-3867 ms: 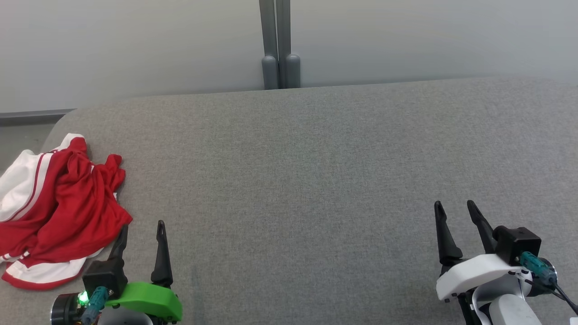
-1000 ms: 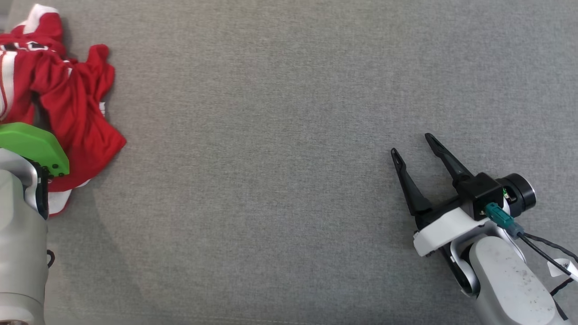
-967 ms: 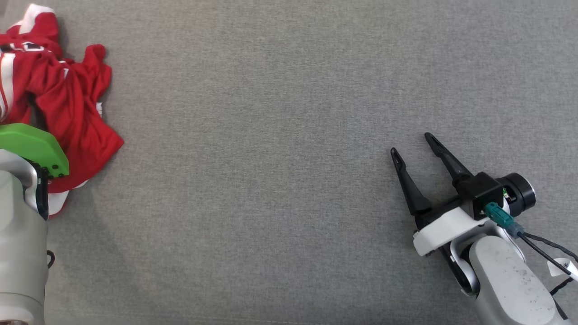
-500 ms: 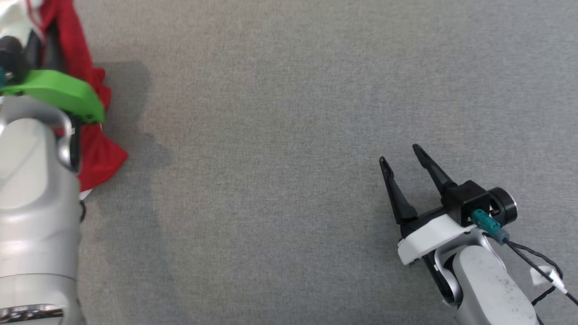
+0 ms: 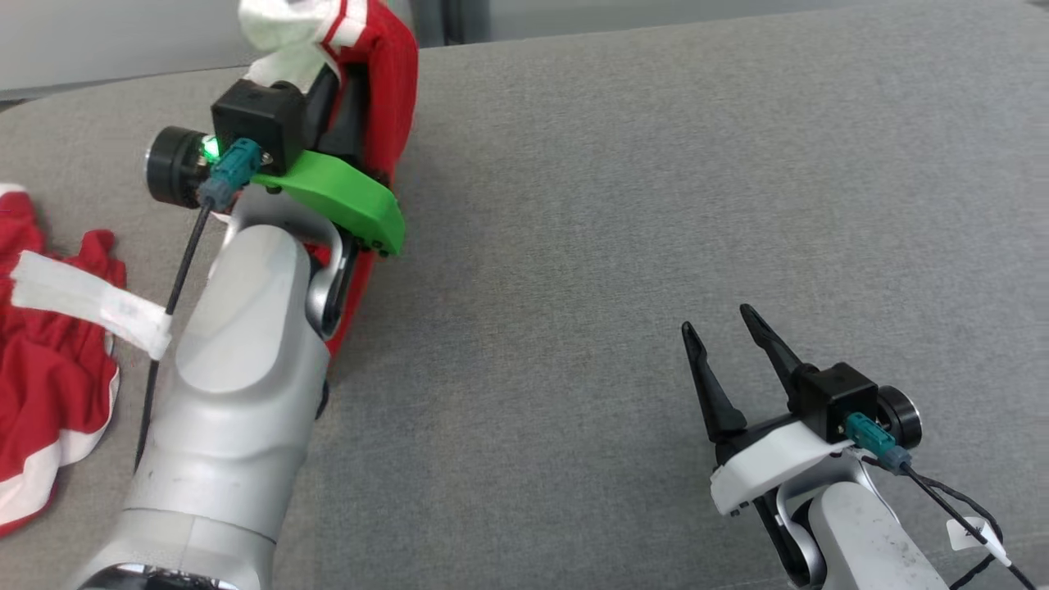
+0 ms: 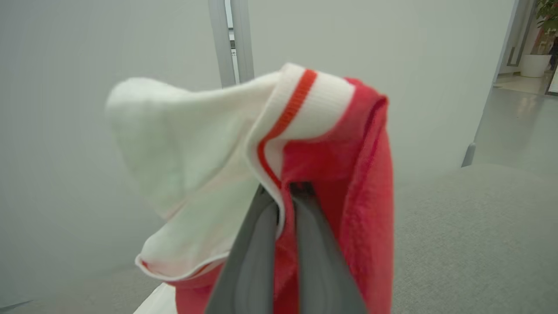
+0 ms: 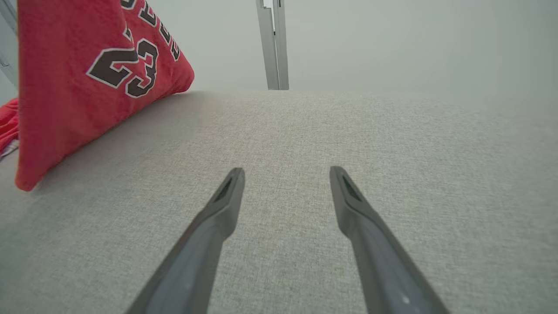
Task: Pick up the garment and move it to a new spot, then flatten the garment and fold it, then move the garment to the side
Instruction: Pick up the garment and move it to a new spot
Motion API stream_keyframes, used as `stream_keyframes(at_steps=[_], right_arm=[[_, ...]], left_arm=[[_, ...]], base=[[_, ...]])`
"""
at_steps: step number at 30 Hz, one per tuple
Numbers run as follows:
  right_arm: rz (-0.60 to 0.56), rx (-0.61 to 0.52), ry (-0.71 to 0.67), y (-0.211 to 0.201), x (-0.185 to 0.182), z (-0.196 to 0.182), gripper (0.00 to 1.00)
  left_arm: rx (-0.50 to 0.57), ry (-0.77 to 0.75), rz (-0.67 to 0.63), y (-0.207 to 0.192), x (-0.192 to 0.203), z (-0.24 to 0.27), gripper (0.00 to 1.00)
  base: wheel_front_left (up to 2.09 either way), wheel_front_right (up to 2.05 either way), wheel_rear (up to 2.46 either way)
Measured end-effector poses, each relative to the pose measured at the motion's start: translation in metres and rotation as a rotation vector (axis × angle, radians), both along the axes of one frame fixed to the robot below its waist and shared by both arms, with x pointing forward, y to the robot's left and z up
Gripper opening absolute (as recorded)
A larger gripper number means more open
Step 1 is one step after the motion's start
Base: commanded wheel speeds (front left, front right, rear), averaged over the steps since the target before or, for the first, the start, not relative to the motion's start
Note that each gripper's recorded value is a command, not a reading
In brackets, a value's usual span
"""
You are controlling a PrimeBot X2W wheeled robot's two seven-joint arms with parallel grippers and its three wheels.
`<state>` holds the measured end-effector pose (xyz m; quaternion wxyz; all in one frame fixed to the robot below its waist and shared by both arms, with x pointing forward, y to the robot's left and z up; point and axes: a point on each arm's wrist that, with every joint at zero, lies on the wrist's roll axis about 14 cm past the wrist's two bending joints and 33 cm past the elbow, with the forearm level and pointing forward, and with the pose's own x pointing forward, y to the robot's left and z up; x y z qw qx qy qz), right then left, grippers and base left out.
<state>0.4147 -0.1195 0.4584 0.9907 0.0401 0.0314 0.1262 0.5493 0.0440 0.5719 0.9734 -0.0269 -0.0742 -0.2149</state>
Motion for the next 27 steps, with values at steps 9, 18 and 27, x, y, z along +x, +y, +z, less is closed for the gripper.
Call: stream_keyframes(at_steps=[9, 18, 27], right_arm=[[-0.135, -0.008, -0.036, -0.044, -0.023, 0.018, 1.00], [-0.237, -0.006, -0.048, -0.076, -0.044, 0.024, 1.00], [-0.226, 0.009, -0.079, -0.071, -0.043, 0.034, 1.00]], left_arm=[[-0.124, 0.013, -0.376, -0.131, -0.065, 0.015, 0.00], [-0.078, 0.135, -0.420, -0.162, -0.099, -0.026, 1.00], [-0.049, 0.270, -0.128, -0.077, -0.096, -0.086, 1.00]], base=[[0.00, 0.00, 0.00], [0.00, 0.00, 0.00], [0.00, 0.00, 0.00]])
